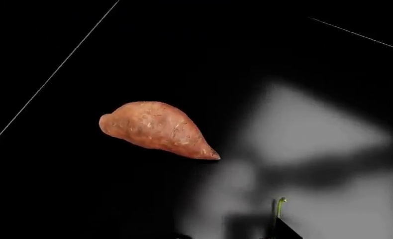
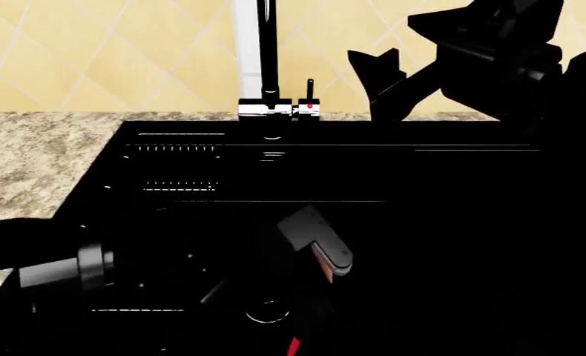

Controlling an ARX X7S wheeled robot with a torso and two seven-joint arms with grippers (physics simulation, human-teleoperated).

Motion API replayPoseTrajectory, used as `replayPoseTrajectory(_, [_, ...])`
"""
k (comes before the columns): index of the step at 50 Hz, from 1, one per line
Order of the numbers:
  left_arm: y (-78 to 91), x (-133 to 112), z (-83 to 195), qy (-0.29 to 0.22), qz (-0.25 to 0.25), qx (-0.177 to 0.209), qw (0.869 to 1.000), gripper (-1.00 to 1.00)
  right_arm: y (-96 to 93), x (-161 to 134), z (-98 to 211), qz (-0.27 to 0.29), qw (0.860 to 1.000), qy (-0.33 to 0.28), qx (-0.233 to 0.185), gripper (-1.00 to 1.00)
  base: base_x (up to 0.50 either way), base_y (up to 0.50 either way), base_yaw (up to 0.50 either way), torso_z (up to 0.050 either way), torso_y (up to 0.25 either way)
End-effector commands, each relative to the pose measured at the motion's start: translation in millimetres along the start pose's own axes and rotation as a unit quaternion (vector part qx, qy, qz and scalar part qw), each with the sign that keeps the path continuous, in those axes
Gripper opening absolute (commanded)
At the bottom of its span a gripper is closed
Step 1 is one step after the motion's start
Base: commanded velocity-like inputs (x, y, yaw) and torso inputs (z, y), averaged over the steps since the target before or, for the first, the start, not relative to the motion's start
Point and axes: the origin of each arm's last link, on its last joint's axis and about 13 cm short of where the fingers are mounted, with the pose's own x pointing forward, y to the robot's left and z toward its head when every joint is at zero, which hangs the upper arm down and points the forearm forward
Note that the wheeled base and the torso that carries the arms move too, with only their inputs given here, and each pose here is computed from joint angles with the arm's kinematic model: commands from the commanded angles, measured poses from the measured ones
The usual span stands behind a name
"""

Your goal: Pick up the fruits and vegetables and place them in the sink. Turn on the sink faucet to wash them. Then turn the sink off and put them in the tray.

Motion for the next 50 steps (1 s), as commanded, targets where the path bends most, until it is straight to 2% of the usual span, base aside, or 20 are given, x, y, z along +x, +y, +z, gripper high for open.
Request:
replayPoseTrajectory(1, [15.7, -28.4, 18.8, -0.033, 0.022, -0.001, 0.999, 1.0, -0.3, -0.4, 0.0, 0.0, 1.0, -0.002, 0.001, 1.0, 0.0, 0.0, 0.0, 0.0, 0.0])
replayPoseTrajectory(8, [23.0, -45.8, 27.9, -0.053, 0.035, -0.002, 0.998, 1.0, -1.3, -0.3, -0.1, -0.002, 1.0, -0.005, 0.003, 1.0, 0.0, 0.0, 0.0, 0.0, 0.0])
replayPoseTrajectory(12, [35.4, -64.9, 39.2, -0.09, 0.062, -0.011, 0.994, 1.0, -1.4, 1.1, 1.3, -0.007, 1.0, -0.011, 0.006, 1.0, 0.0, 0.0, 0.0, 0.0, 0.0])
replayPoseTrajectory(19, [51.6, -94.1, 50.9, -0.175, 0.119, -0.016, 0.977, 1.0, -0.5, 4.1, -0.9, -0.04, 0.999, -0.019, 0.016, 1.0, 0.0, 0.0, 0.0, 0.0, 0.0])
replayPoseTrajectory(21, [64.0, -112.4, 54.0, -0.233, 0.193, -0.041, 0.952, 1.0, 1.4, 14.2, -4.0, -0.054, 0.998, -0.021, 0.028, 1.0, 0.0, 0.0, 0.0, 0.0, 0.0])
replayPoseTrajectory(24, [71.8, -123.7, 54.4, -0.261, 0.23, -0.056, 0.936, 1.0, 2.4, 19.9, -5.5, -0.059, 0.997, -0.024, 0.036, 1.0, 0.0, 0.0, 0.0, 0.0, 0.0])
replayPoseTrajectory(32, [82.9, -137.1, 53.6, -0.279, 0.277, -0.071, 0.917, 1.0, 4.8, 26.2, -7.8, -0.061, 0.997, -0.023, 0.042, 1.0, 0.0, 0.0, 0.0, 0.0, 0.0])
replayPoseTrajectory(41, [87.9, -141.6, 48.4, -0.276, 0.294, -0.076, 0.912, 1.0, 6.3, 30.3, -7.1, -0.066, 0.996, -0.029, 0.049, 1.0, 0.0, 0.0, 0.0, 0.0, 0.0])
replayPoseTrajectory(44, [92.9, -141.4, 47.1, -0.273, 0.311, -0.084, 0.906, 1.0, 7.6, 33.8, -8.9, -0.079, 0.995, -0.027, 0.05, 1.0, 0.0, 0.0, 0.0, 0.0, 0.0])
replayPoseTrajectory(46, [96.0, -142.3, 47.0, -0.274, 0.325, -0.091, 0.901, 1.0, 9.5, 35.9, -10.1, -0.081, 0.995, -0.027, 0.05, 1.0, 0.0, 0.0, 0.0, 0.0, 0.0])
replayPoseTrajectory(50, [106.8, -142.8, 47.2, -0.287, 0.359, -0.121, 0.88, 1.0, 15.8, 44.7, -12.9, -0.095, 0.994, -0.022, 0.04, 1.0, 0.0, 0.0, 0.0, 0.0, 0.0])
